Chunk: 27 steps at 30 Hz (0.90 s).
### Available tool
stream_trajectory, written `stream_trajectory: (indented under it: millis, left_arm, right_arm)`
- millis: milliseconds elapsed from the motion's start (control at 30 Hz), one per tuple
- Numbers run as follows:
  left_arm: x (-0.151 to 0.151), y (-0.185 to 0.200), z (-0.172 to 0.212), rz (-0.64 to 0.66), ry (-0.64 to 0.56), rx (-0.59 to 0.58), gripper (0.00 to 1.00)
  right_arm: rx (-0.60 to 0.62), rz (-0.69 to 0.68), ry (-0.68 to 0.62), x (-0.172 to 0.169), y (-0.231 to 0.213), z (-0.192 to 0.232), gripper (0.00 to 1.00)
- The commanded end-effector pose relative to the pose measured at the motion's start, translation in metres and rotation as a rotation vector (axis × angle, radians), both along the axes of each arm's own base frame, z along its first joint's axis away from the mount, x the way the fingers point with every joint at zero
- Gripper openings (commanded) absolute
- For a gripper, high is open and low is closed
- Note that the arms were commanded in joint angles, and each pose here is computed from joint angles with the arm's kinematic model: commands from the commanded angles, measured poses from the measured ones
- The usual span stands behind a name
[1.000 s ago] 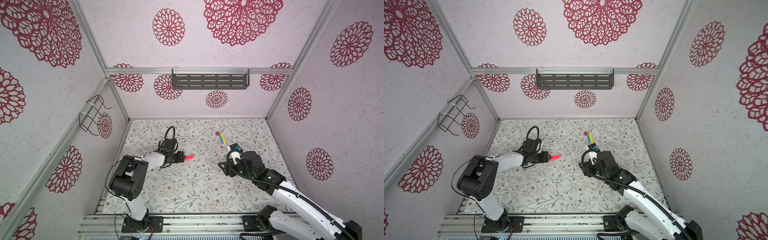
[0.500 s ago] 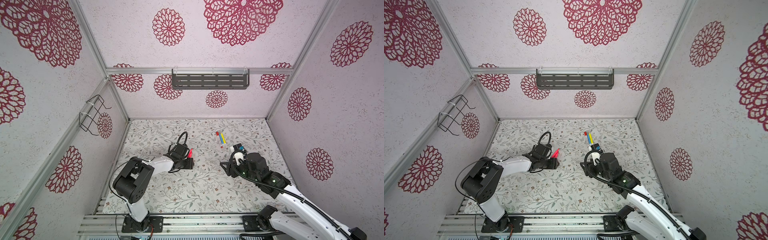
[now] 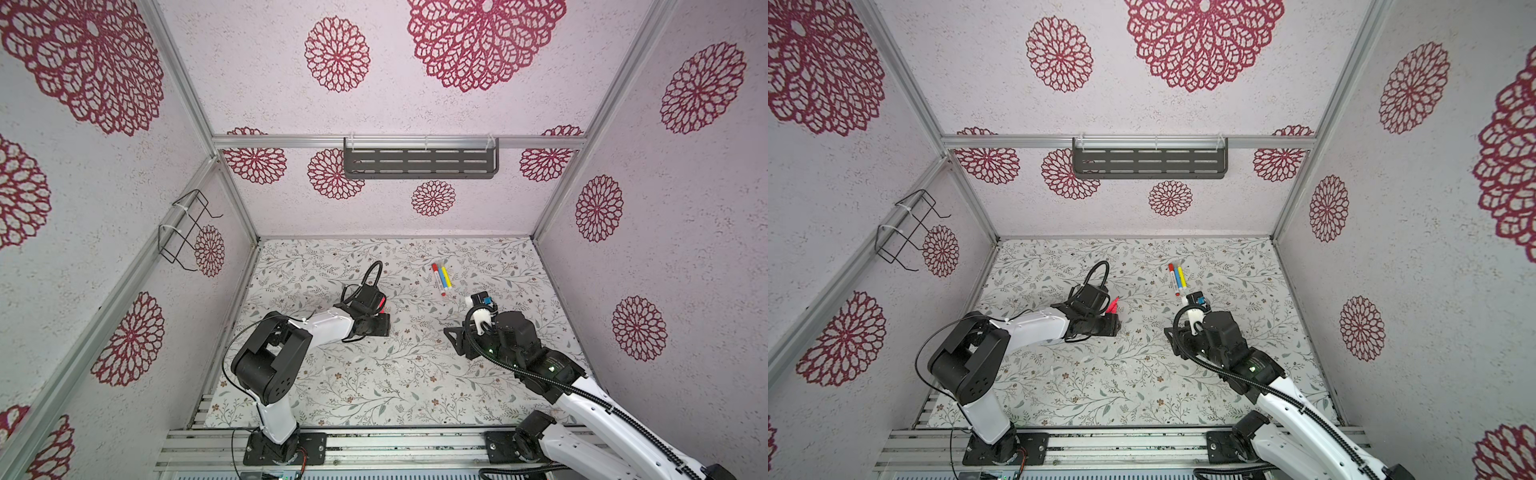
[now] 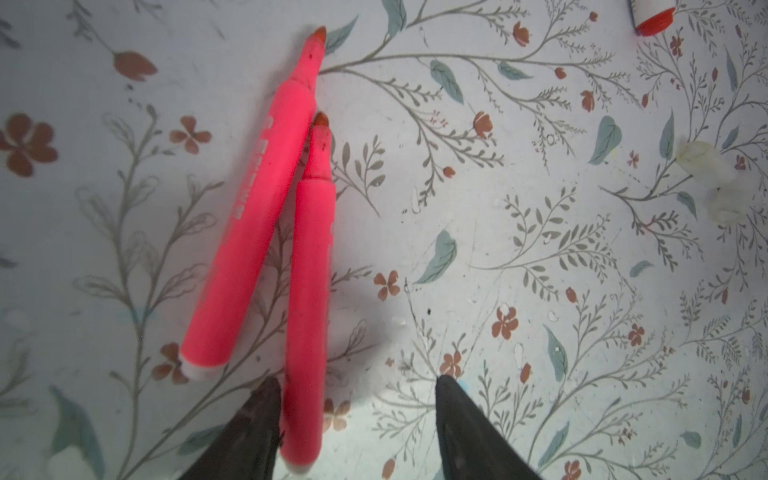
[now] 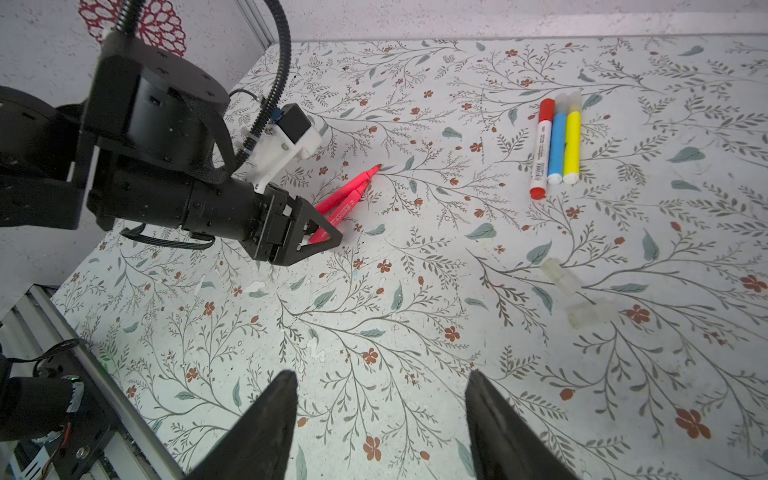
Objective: Insert the pens into the pen caps
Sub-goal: 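Move left gripper over the pink markers while right arm draws back, then close left gripper on one pink marker and lift it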
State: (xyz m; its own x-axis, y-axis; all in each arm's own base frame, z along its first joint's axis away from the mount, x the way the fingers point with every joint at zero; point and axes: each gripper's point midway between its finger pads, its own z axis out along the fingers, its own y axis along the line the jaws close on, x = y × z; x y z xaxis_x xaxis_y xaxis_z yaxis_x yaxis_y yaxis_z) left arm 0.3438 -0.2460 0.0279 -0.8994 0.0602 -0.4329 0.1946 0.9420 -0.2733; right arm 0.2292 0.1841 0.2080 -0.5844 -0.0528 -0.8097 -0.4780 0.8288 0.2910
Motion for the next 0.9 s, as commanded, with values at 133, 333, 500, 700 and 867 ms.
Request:
stream_trajectory:
  millis: [133,333,500,700,867]
  left_arm:
    - [-0.007,0.007,-0.021,-0.035,0.046,0.198,0.50]
    - [-0.014,0.002,-0.033,-0.081,0.089,0.256,0.41]
    - [-0.022,-0.001,-0.043,-0.133,0.115,0.318,0.24]
    - [-0.029,-0.002,-0.033,-0.161,0.097,0.322,0.13]
    - [-0.041,-0.032,0.016,-0.241,-0.051,0.075,0.12]
  right_arm:
    - [0.022,-0.044,-0.028,0.002,-0.006,0.014,0.66]
    - [0.034,-0.052,-0.040,0.003,-0.006,0.020,0.65]
    - [0.040,-0.076,-0.058,0.003,-0.012,0.028,0.65]
    - [0.035,-0.120,-0.070,0.004,-0.021,0.028,0.64]
    - [0.045,-0.133,-0.037,0.004,-0.021,0.016,0.65]
